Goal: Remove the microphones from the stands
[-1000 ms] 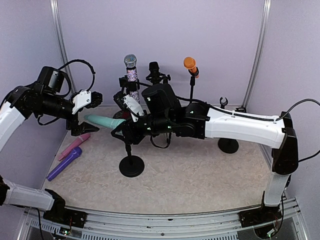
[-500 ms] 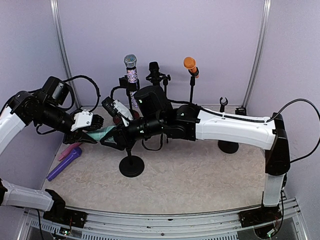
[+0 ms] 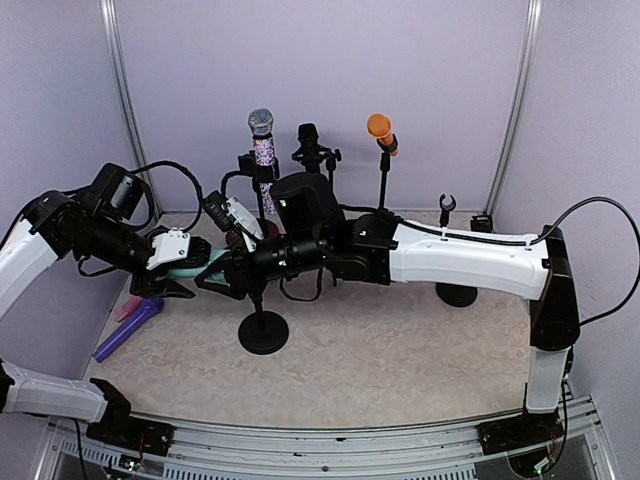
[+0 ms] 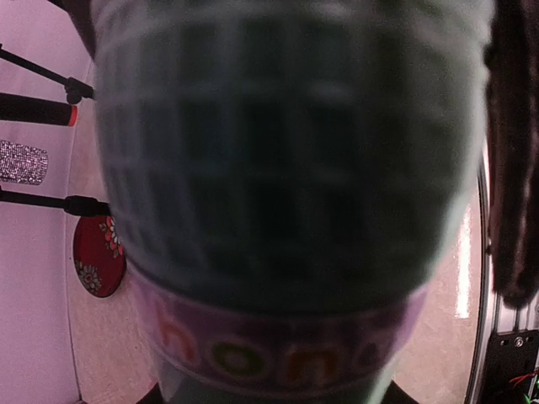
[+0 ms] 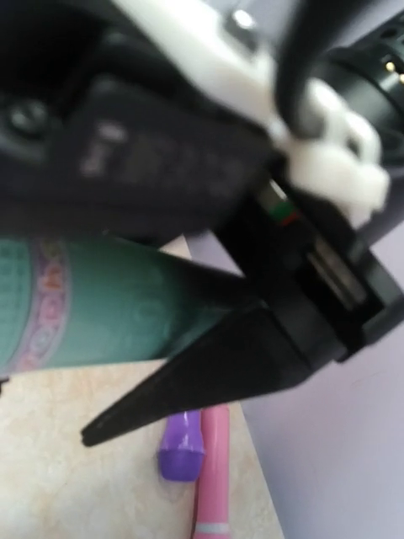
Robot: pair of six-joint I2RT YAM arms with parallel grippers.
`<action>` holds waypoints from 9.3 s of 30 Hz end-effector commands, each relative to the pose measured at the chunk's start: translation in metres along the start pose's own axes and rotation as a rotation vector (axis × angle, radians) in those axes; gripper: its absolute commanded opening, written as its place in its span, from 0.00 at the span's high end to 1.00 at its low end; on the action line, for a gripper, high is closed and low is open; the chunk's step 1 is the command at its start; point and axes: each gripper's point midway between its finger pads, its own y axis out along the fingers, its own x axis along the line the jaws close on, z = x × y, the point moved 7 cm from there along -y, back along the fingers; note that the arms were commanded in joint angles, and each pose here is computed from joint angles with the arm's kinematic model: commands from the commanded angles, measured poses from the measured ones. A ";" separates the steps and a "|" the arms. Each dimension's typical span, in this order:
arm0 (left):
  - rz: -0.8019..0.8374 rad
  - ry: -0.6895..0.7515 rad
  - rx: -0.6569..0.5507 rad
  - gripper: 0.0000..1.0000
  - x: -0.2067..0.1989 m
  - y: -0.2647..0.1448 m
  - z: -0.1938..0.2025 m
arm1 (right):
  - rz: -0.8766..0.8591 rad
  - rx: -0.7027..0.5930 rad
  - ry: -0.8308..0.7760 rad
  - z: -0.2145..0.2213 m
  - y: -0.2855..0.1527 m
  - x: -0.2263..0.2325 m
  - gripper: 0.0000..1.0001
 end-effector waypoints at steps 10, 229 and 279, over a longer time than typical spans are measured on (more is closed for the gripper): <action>-0.140 -0.055 0.059 0.82 0.015 -0.008 0.036 | 0.125 -0.155 -0.028 -0.036 -0.055 -0.007 0.08; -0.357 -0.539 -0.131 0.01 0.055 -0.041 0.094 | 1.364 -0.204 -0.573 -0.057 -0.271 -0.252 0.00; -0.222 -0.547 -0.200 0.01 0.043 -0.022 0.083 | 1.312 -0.427 -0.802 -0.071 -0.253 -0.103 1.00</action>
